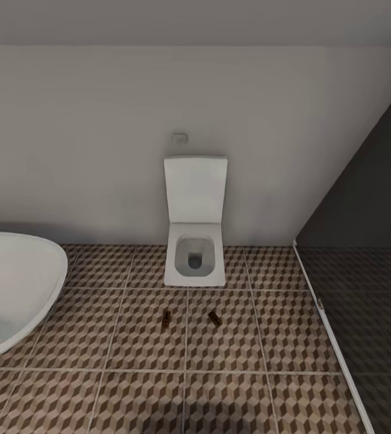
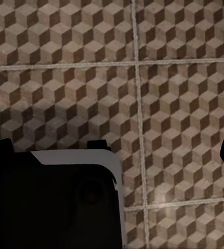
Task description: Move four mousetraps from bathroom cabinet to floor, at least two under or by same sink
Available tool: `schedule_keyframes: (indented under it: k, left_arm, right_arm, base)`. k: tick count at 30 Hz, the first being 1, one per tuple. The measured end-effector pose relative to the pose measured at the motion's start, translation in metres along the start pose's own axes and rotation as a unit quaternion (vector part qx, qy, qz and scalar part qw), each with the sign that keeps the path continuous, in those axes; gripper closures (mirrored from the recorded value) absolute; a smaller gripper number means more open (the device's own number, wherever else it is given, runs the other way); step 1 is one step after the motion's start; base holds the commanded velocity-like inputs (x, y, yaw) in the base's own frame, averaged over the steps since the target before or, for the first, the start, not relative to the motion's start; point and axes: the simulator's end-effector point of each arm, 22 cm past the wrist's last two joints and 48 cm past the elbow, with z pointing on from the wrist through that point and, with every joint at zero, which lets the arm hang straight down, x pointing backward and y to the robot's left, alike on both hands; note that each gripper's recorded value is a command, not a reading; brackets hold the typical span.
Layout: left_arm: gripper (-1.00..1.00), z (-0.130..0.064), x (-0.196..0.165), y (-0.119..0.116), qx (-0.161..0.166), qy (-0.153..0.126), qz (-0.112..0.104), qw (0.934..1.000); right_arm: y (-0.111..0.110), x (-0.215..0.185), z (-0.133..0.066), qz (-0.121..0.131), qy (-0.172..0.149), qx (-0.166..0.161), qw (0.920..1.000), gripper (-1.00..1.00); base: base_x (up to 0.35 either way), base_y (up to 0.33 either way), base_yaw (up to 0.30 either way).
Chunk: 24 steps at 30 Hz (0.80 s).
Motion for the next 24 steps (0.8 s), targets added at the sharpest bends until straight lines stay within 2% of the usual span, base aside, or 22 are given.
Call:
schedule_keyframes:
  k: [10, 24]
  left_arm:
    - [-1.00, -0.005, 0.007, -0.011, 0.006, 0.005, -0.003, 1.0000]
    - [-1.00, -0.007, 0.002, -0.011, 0.007, -0.003, -0.004, 1.0000]
  right_arm:
    - [0.001, -0.003, -0.001, 0.003, -0.004, 0.001, 1.0000, -1.00]
    - [0.003, -0.012, -0.001, 0.005, -0.014, -0.001, 0.9999, -1.00]
  base:
    - [0.000, 0.000, 0.000]
    - [0.000, 0.000, 0.000]
